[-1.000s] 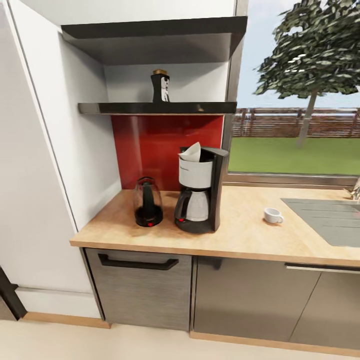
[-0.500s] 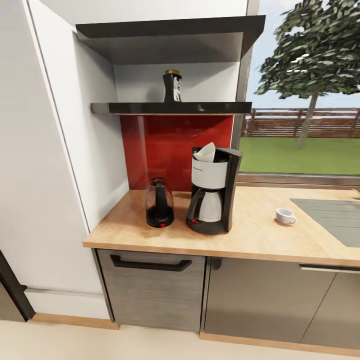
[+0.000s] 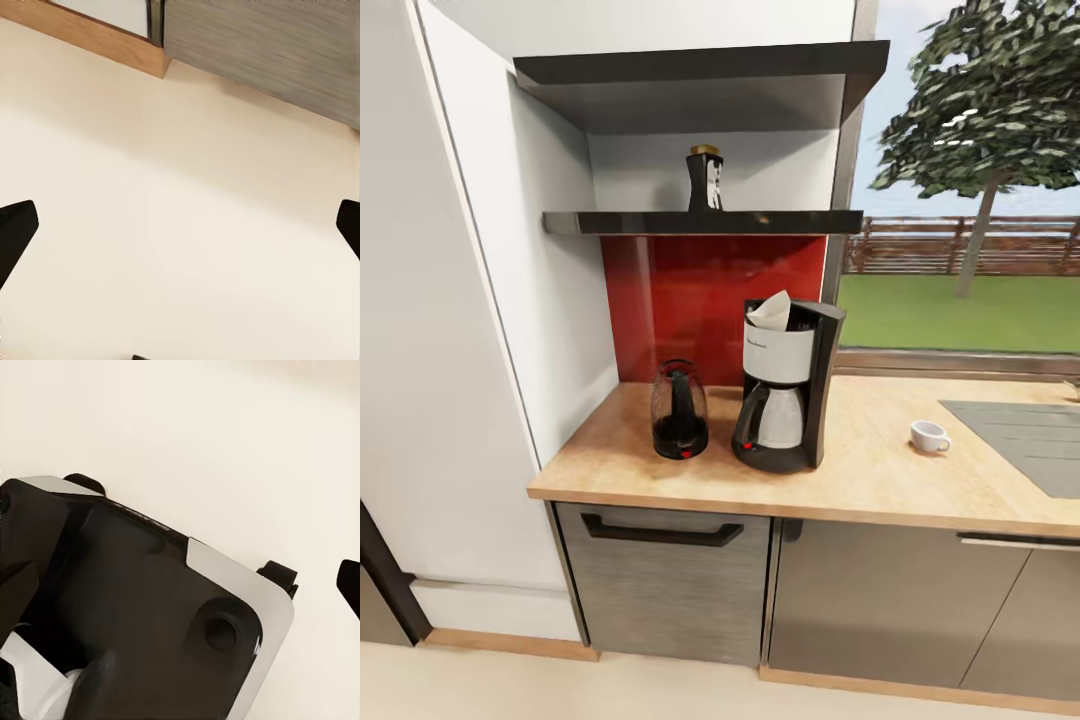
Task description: Set up a coffee station on the kitchen countertop: keep the coffee maker on the countertop, move the bottle of coffee from the kitchen shelf to the counter next to the coffee maker, place a paper coffee filter on top of the coffee maker, put the saucer next to the coffee maker with the coffee cup on the saucer, and place the electric kettle next to the coffee maker.
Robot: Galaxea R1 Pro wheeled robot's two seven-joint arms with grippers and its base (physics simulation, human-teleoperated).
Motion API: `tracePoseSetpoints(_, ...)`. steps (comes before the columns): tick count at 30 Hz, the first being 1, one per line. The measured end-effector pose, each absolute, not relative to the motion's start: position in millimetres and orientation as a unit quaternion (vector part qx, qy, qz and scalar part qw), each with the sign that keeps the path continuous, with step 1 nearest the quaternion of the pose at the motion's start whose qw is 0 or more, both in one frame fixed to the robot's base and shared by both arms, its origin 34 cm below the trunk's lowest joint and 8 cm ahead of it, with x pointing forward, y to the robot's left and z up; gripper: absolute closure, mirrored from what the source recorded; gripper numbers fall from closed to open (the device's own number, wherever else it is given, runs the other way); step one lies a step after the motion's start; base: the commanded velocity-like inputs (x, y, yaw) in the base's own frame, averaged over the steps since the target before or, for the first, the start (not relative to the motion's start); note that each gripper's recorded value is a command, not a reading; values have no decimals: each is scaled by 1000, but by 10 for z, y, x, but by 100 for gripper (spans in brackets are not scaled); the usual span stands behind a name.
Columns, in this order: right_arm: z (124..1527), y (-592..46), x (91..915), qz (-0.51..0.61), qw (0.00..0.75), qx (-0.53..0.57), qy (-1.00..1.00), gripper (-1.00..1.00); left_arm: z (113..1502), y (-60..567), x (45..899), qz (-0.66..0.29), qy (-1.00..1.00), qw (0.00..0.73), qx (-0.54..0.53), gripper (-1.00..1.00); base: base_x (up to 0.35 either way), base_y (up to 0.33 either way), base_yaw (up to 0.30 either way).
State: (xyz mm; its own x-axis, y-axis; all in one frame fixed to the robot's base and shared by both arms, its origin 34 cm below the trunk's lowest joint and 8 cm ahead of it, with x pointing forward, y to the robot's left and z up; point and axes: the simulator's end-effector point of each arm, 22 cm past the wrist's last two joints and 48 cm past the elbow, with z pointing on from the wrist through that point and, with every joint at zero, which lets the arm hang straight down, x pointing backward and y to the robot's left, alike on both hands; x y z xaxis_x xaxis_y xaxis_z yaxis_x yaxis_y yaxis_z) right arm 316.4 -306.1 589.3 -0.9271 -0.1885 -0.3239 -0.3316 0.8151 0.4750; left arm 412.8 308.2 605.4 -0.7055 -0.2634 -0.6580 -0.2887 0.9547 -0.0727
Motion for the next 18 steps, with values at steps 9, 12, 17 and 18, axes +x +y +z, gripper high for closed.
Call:
tracePoseSetpoints(9, 6018, -3062, 3152, 271, 132, -138, 944, -100, 6178, 3081, 4116, 18, 923, 353, -149, -100, 0, 0, 0)
tracePoseSetpoints(12, 6058, -3063, 3148, 271, 132, -138, 944, -100, 6219, 3081, 4112, 18, 923, 353, -149, -100, 0, 0, 0)
tracePoseSetpoints(17, 6124, -3063, 3140, 270, 132, -138, 944, -100, 6285, 3081, 4104, 18, 923, 353, -149, -100, 0, 0, 0)
tracePoseSetpoints(18, 6137, -3063, 3139, 270, 132, -138, 944, -100, 6297, 3081, 4101, 18, 924, 353, -149, -100, 0, 0, 0)
